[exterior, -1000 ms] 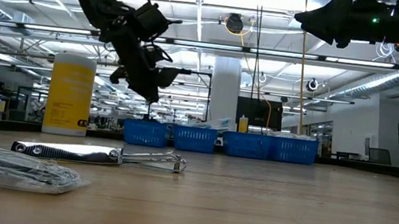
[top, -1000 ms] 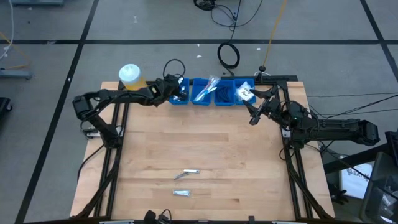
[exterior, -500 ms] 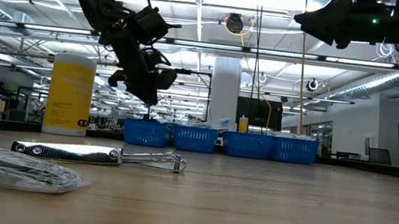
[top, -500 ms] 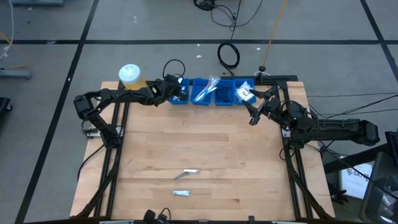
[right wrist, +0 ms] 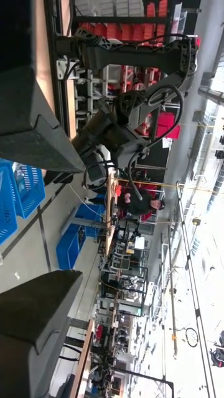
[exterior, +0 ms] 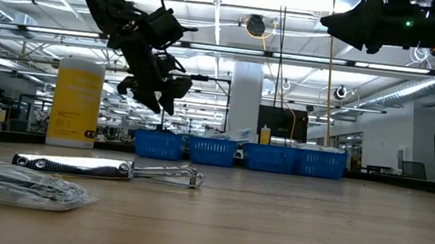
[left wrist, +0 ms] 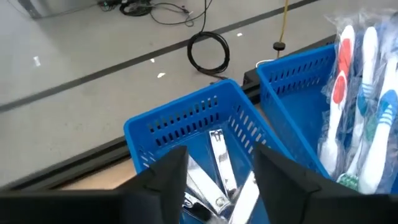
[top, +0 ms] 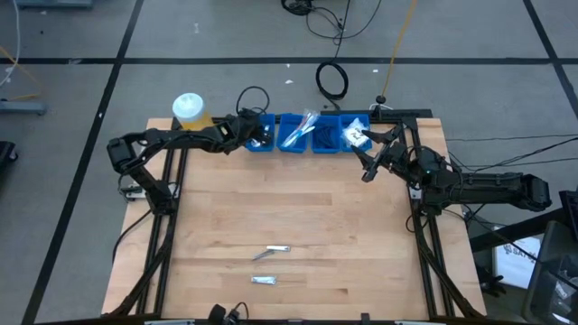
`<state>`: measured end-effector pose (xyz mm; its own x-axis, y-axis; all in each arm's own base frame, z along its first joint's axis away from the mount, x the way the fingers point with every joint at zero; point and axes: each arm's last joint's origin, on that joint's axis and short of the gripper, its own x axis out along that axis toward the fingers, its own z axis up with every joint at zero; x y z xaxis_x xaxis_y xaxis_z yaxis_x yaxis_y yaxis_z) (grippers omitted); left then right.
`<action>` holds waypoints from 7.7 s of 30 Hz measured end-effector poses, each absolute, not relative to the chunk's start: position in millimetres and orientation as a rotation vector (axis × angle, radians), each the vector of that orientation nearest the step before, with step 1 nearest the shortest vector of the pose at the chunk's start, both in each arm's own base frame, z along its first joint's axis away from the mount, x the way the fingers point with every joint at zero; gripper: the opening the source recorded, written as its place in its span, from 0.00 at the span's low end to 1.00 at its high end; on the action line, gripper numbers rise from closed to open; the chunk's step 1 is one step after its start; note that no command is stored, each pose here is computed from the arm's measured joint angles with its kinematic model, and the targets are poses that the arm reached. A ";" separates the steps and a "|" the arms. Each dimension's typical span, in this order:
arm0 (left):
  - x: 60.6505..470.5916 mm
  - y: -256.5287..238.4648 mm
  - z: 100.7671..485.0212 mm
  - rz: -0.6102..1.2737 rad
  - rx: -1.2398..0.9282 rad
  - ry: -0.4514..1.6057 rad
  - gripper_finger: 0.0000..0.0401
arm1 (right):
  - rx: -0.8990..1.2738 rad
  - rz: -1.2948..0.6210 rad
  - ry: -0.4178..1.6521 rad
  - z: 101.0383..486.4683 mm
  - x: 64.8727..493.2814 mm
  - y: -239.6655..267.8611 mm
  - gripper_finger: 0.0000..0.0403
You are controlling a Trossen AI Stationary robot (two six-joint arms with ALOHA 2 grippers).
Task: Pick & Place Travel size toiletries
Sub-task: Put the silver nail cutter into the left blue basket
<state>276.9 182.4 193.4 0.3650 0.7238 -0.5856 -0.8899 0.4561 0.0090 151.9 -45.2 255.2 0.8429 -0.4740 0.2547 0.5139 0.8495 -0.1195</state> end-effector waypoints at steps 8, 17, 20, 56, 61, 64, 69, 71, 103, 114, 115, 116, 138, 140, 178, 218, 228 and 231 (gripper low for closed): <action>289.3 155.5 204.7 0.623 -0.206 0.646 0.54 | -0.188 -0.525 -0.220 255.2 151.9 -45.2 0.64; 310.2 46.2 210.8 0.140 -0.035 0.761 0.54 | -0.196 -0.529 -0.219 255.4 151.8 -45.3 0.64; 311.6 -2.0 208.9 0.041 0.081 0.794 0.54 | -0.195 -0.529 -0.219 255.3 151.8 -45.3 0.64; 286.2 -149.4 121.7 0.060 -0.215 1.137 0.54 | -0.158 -0.519 -0.181 250.8 153.2 -45.5 0.64; 286.9 -144.4 120.5 0.080 -0.268 1.168 0.46 | -0.158 -0.519 -0.181 250.8 153.2 -45.5 0.64; 286.0 -143.6 119.7 0.078 -0.269 1.186 0.36 | -0.158 -0.519 -0.181 250.8 153.2 -45.5 0.64; 284.6 -142.3 118.5 0.092 -0.258 1.196 0.16 | -0.157 -0.518 -0.181 250.8 153.2 -45.5 0.64; 285.2 -141.0 118.3 0.091 -0.265 1.199 0.07 | -0.151 -0.517 -0.182 250.7 153.2 -45.5 0.64; 271.4 -56.0 272.7 0.505 0.133 0.461 0.04 | -0.144 -0.517 -0.178 250.2 153.3 -45.6 0.64; 275.5 56.1 285.5 0.854 0.040 0.384 0.04 | -0.144 -0.517 -0.177 250.1 153.3 -45.6 0.64; 273.3 67.2 285.3 0.876 0.012 0.381 0.03 | -0.144 -0.517 -0.177 250.1 153.3 -45.6 0.64; 271.1 77.7 284.9 0.891 -0.022 0.376 0.02 | -0.144 -0.517 -0.177 250.1 153.3 -45.6 0.64; 285.1 187.6 181.1 1.001 -0.428 0.522 0.07 | -0.145 -0.516 -0.170 249.5 153.4 -45.6 0.64; 286.3 189.8 175.6 0.996 -0.440 0.529 0.06 | -0.146 -0.517 -0.170 249.5 153.4 -45.6 0.64; 310.7 137.8 189.9 0.200 -0.367 0.602 0.17 | -0.161 -0.518 -0.166 249.5 153.4 -45.6 0.64; 322.4 -98.0 190.1 0.054 0.024 0.641 0.50 | -0.139 -0.516 -0.172 249.5 153.5 -45.6 0.64; 321.0 -108.9 167.0 -0.141 0.125 0.769 0.65 | -0.140 -0.516 -0.168 249.3 153.5 -45.7 0.64; 323.5 -110.9 155.0 -0.150 0.142 0.796 0.64 | -0.140 -0.516 -0.168 249.2 153.9 -45.8 0.64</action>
<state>323.5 -110.9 155.0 0.6901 -0.0798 -0.7193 0.1867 0.9799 0.0704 153.9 -45.8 249.2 0.8567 -0.4780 0.1941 0.5008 0.8608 -0.0909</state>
